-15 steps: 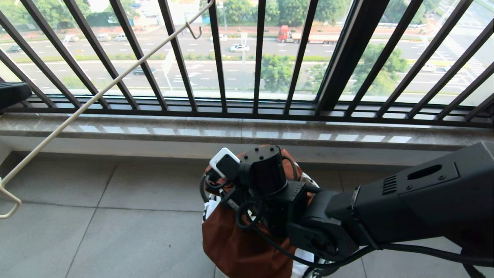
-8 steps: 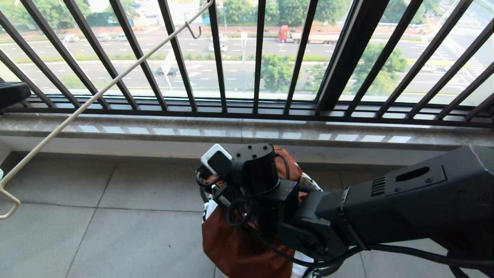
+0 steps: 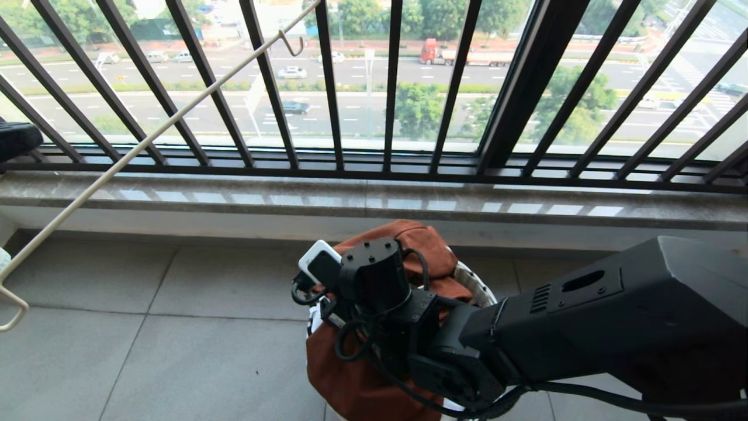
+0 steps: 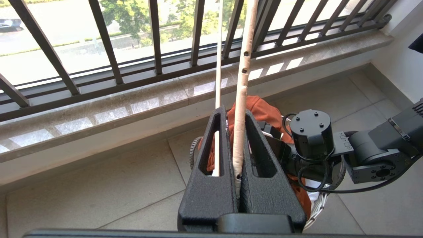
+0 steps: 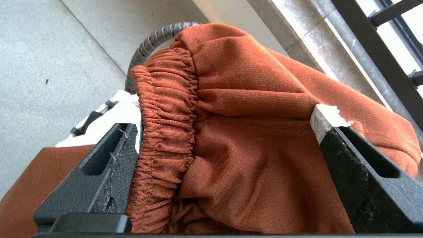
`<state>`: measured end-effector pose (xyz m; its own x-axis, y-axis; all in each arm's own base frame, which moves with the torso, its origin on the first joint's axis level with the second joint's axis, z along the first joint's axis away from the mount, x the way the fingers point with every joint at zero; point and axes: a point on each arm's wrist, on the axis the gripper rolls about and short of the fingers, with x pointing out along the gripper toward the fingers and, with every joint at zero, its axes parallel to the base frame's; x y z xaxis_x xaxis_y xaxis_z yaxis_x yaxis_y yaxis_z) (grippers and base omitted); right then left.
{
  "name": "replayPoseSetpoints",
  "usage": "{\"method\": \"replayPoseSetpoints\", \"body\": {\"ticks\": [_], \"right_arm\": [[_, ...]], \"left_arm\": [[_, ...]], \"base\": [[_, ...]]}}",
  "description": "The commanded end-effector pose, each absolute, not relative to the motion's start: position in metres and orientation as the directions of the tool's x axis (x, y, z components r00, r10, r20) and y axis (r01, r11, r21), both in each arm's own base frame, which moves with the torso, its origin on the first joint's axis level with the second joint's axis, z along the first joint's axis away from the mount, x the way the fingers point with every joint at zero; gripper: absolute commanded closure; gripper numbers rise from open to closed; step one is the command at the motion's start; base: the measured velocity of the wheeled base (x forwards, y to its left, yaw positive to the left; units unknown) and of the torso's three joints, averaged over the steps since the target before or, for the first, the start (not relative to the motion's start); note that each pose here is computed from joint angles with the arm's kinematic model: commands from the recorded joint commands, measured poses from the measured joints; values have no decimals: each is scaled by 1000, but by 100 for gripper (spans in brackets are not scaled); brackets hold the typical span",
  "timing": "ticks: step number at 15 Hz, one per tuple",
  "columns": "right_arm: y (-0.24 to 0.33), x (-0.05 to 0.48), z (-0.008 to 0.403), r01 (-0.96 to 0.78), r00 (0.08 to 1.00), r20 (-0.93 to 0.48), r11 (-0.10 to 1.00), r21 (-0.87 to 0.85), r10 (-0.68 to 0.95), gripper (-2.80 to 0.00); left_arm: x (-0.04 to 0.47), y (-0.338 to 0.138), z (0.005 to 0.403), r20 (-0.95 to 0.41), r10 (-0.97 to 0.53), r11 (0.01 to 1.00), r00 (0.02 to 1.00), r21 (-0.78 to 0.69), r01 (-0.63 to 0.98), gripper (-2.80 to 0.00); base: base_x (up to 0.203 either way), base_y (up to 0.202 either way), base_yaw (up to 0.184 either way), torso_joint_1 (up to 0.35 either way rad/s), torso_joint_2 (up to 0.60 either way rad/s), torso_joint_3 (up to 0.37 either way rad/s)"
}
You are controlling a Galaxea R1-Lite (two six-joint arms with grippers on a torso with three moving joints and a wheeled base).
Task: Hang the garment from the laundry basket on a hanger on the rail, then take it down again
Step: Pick up clothes from the basket
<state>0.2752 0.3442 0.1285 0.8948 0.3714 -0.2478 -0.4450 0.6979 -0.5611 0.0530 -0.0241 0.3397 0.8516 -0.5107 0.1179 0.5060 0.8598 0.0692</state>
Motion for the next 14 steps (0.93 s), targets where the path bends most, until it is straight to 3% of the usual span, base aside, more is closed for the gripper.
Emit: {"method": "replayPoseSetpoints", "body": {"ticks": [1,13,14], "right_arm": [[344,273,122,-451,892,-264,686,-571,366,-280],[351,278,122,-419,907,-247,680,-602,341,-280],[352,280,120,-417,908,-247,680,-603,337,0]], "left_arm": [[52,-24,340,119,-512,859,851,71,507,0],[47,-22,343,142,-510,860,848,73,505,0],[46,-22,343,143,-509,861,849,73,504,0]], "base": [[0,0,0,0,0,0],[0,0,0,0,0,0],[0,0,0,0,0,0]]}}
